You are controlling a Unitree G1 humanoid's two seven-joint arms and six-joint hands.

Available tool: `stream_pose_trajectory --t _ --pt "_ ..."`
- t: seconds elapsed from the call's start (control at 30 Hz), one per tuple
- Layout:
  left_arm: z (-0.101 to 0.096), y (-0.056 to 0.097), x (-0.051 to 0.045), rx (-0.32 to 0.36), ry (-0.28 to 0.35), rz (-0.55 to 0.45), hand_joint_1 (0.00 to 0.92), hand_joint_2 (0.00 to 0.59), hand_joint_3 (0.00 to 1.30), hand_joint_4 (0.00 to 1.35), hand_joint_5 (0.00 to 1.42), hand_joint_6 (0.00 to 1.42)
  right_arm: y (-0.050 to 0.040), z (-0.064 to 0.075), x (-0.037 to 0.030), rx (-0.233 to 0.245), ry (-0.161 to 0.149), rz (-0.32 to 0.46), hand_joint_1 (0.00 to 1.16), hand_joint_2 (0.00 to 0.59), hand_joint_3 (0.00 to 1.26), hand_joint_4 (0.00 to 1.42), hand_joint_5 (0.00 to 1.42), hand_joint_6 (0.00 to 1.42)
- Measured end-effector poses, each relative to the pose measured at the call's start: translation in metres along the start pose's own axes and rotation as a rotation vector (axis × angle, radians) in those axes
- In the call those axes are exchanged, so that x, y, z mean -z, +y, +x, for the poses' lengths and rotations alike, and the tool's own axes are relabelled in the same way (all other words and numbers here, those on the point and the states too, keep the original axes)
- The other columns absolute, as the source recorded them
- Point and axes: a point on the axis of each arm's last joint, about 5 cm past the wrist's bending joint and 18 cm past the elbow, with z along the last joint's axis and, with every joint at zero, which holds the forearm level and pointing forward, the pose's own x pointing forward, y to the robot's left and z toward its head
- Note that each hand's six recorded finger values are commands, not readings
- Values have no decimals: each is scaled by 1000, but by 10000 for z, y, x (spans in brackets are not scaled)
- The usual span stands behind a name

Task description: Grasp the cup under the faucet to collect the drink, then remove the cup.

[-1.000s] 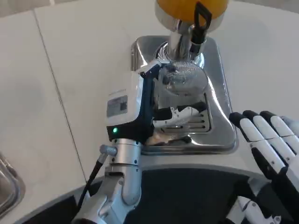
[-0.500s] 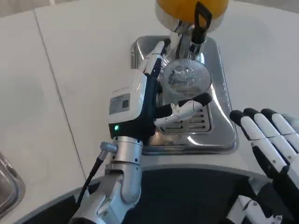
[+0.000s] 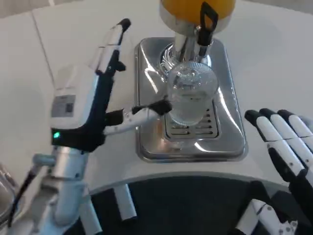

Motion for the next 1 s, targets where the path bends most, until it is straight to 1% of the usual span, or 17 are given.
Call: stream_pose_trajectory --t 0.03,0.07,0.1,0.13,0.17,0.2,0.3,0.37,0.43,0.5,0.53,0.6,0.67,0.73,0.8,0.9,1.0 --pt "-49 126 14 36 -34 61 20 0 0 0 216 291 2 6 1 5 2 8 145 571 0 0 2 33" --pt "-76 204 19 60 -43 93 20 0 0 0 165 231 4 10 3 8 3 13 145 571 0 0 2 33" --pt "-104 253 18 83 -44 114 21 0 0 0 119 185 4 11 4 12 4 25 145 571 0 0 2 33" --pt "-174 340 12 136 -46 153 23 3 0 0 56 119 4 10 5 18 8 42 145 571 0 0 2 33" --pt "-221 382 8 173 -41 175 35 6 0 0 11 48 4 9 8 21 14 55 145 571 0 0 1 33" --pt "-261 424 -5 206 -30 193 41 8 0 0 2 10 3 10 11 25 17 68 145 571 0 0 0 33" --pt "-398 562 -47 322 -14 267 43 10 0 0 0 0 -2 22 29 48 48 130 149 568 0 0 0 33" --pt "-477 630 -83 382 -10 309 43 11 0 0 0 0 -10 39 40 64 61 160 152 567 0 0 0 33" --pt "-626 670 -144 438 -1 326 43 11 0 0 0 0 -26 69 46 89 72 197 154 566 0 0 0 33" --pt "-738 672 -175 479 9 332 44 13 0 0 0 0 -33 106 48 110 86 239 157 566 0 0 0 33" --pt "-821 678 -201 498 25 328 44 15 0 0 0 0 -38 147 49 126 100 289 158 566 0 0 0 31" --pt "-873 690 -225 504 31 333 49 33 0 0 0 0 -37 204 44 148 107 343 163 565 0 0 0 12" --pt "-940 686 -267 508 29 354 59 56 0 0 0 0 -30 296 37 185 127 426 168 563 0 0 0 6" --pt "-1002 674 -311 511 29 373 64 67 0 0 0 0 -28 364 30 213 140 491 172 561 0 0 0 5" --pt "-1079 650 -350 517 45 379 65 72 0 0 0 0 -11 458 20 234 152 562 181 549 0 0 0 1" --pt "-1127 640 -366 527 51 375 51 81 0 0 0 0 10 589 9 263 147 622 183 546 0 0 0 1" --pt "-1168 642 -374 535 51 371 46 85 0 0 0 0 8 706 0 299 133 669 180 542 0 0 0 1"
